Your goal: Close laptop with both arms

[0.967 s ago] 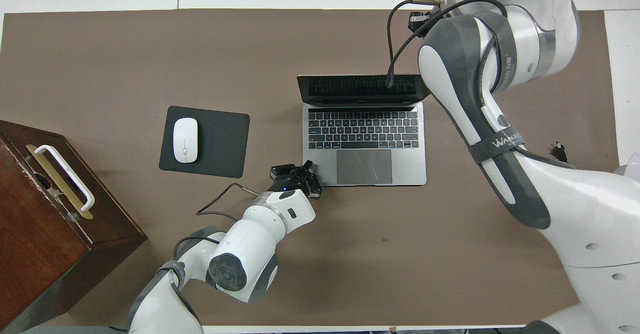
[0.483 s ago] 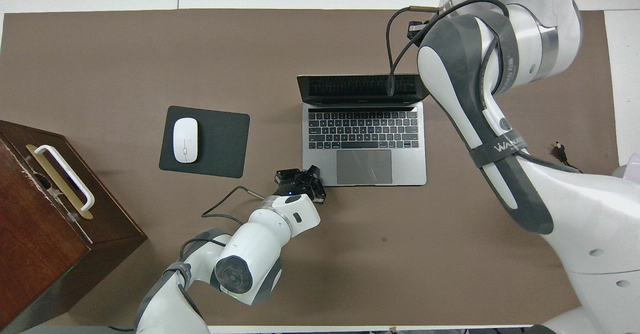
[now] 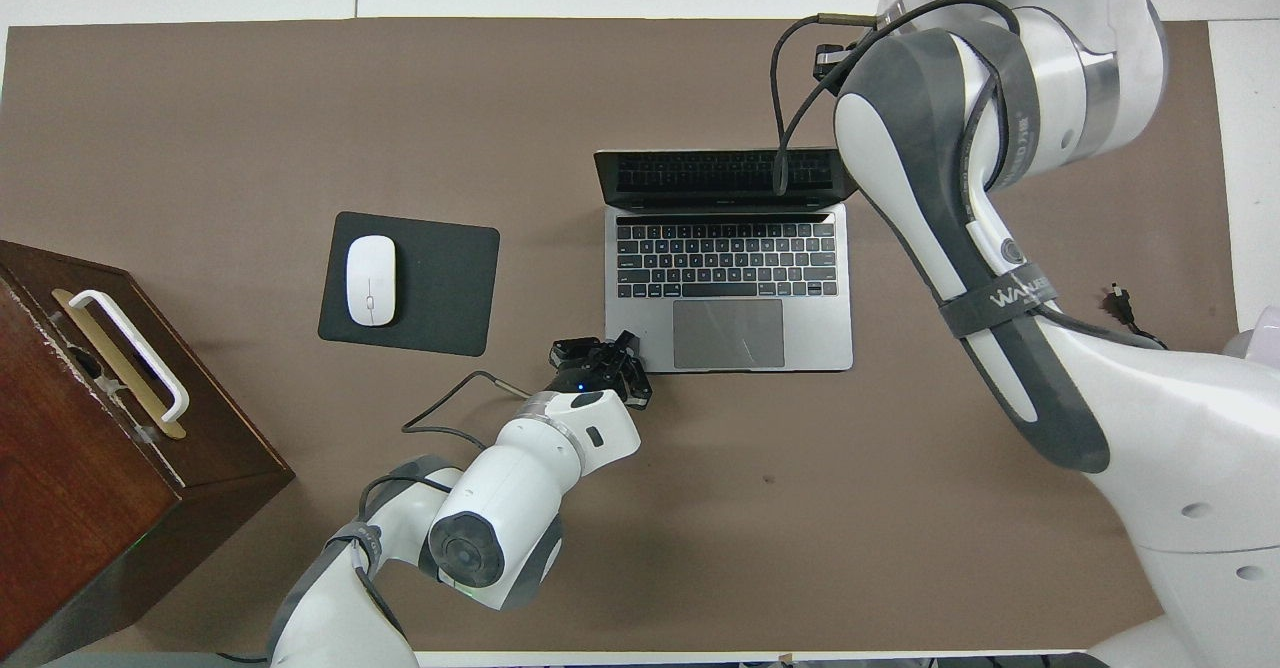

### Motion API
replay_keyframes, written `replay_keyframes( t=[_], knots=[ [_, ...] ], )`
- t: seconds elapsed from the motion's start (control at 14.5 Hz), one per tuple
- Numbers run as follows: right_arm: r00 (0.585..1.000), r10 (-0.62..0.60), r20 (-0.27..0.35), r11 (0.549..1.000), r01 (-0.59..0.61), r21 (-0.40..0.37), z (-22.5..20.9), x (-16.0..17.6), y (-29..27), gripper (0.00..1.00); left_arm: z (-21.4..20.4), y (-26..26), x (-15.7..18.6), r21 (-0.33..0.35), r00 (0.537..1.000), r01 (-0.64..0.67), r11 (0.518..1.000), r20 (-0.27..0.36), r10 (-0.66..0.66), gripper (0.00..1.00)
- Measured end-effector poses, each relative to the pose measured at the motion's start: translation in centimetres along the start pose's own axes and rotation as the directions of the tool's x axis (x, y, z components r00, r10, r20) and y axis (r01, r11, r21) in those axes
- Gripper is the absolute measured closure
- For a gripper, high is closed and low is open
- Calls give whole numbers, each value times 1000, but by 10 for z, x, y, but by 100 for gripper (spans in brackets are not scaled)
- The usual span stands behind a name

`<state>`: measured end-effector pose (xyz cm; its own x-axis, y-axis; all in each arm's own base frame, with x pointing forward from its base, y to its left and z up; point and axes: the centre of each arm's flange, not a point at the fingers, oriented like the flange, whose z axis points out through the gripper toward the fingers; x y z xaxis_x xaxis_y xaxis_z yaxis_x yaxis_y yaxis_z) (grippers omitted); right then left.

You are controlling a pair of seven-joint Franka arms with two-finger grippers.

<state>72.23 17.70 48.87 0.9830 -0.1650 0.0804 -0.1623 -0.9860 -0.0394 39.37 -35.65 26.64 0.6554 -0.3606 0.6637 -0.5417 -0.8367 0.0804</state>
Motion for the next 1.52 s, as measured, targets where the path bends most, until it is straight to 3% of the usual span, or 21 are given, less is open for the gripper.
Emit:
replay_keyframes(
  t=[0.55,1.52],
  knots=[
    [1000,0,1,1000,0,2,0,0,0,99,0,-10,0,-8,997,-79,997,-4,79,99],
    [1000,5,13,1000,-5,16,3,0,0,99,0,-16,0,-5,996,-91,996,-6,91,99]
  ],
)
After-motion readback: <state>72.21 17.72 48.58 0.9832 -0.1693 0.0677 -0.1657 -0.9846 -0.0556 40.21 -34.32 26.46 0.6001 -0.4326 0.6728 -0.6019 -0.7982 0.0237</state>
